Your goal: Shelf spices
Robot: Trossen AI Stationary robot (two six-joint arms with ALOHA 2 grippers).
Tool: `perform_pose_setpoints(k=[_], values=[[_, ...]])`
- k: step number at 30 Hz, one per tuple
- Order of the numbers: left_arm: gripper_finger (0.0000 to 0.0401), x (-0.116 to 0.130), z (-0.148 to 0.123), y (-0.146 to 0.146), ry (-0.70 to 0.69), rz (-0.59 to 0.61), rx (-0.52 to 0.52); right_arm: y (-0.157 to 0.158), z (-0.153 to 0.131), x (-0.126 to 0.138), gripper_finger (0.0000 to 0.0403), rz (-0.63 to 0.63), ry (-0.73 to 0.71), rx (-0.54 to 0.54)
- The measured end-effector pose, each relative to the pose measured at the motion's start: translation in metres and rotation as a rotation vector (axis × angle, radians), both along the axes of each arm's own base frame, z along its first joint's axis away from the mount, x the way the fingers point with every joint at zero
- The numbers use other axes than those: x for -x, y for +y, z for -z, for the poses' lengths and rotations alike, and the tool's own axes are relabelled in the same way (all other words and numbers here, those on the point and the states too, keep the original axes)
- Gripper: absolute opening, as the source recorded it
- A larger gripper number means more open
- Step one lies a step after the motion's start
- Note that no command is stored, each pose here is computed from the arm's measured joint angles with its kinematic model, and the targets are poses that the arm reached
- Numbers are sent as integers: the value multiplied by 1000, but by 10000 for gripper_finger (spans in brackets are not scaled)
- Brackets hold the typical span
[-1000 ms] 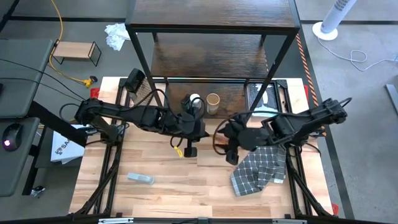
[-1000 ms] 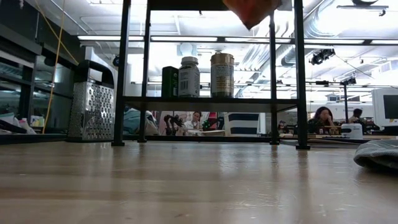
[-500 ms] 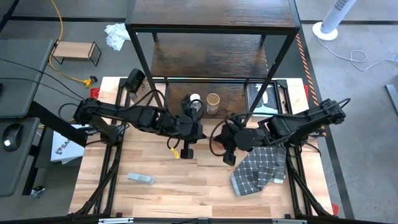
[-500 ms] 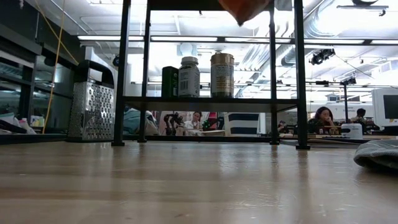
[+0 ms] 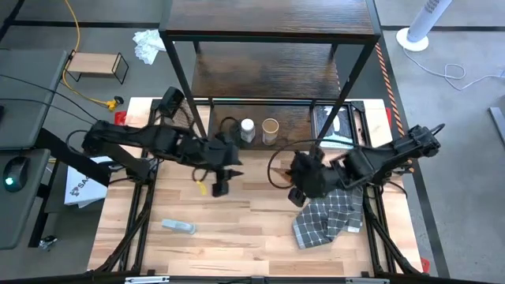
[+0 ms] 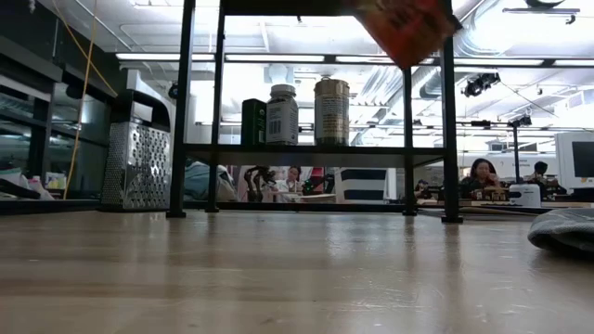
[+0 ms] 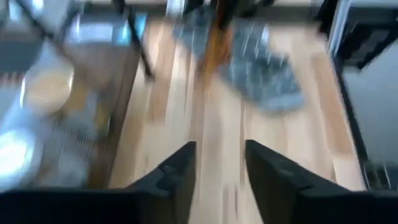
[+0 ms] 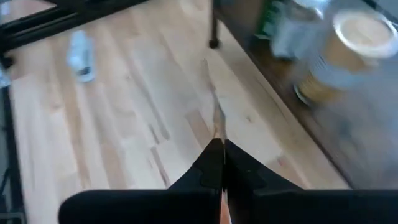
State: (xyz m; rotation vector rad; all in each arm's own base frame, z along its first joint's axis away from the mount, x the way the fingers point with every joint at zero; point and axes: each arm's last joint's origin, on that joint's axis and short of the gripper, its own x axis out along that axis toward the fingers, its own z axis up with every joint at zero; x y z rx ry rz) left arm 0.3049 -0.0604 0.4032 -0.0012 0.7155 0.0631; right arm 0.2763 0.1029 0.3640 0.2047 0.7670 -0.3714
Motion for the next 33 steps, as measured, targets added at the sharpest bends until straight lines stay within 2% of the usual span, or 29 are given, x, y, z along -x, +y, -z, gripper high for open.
perform_pose_setpoints(k=[4, 6, 9, 12, 15, 18, 21, 28, 33], values=[[174, 34, 8, -2, 108, -75, 44, 17, 24, 17, 0, 174, -26, -12], [189, 52, 14, -8, 78, -125, 80, 25, 40, 24, 0, 280, -94, -39], [199, 76, 28, -15, -57, -210, 140, 27, 64, 25, 0, 472, -254, -84], [202, 94, 47, -18, -214, -268, 214, 13, 74, 15, 0, 622, -426, -3], [202, 106, 63, -14, -293, -279, 243, -10, 79, 0, 0, 730, -492, 156], [202, 117, 76, -9, -301, -257, 217, -31, 85, -11, 0, 782, -466, 280], [202, 127, 78, -5, -303, -203, 197, -41, 88, -17, 0, 810, -456, 359], [202, 140, 70, 3, -339, -161, 85, -53, 109, -34, 0, 859, -448, 496], [202, 148, 71, 8, -307, -159, 62, -60, 123, -42, 0, 872, -410, 557]])
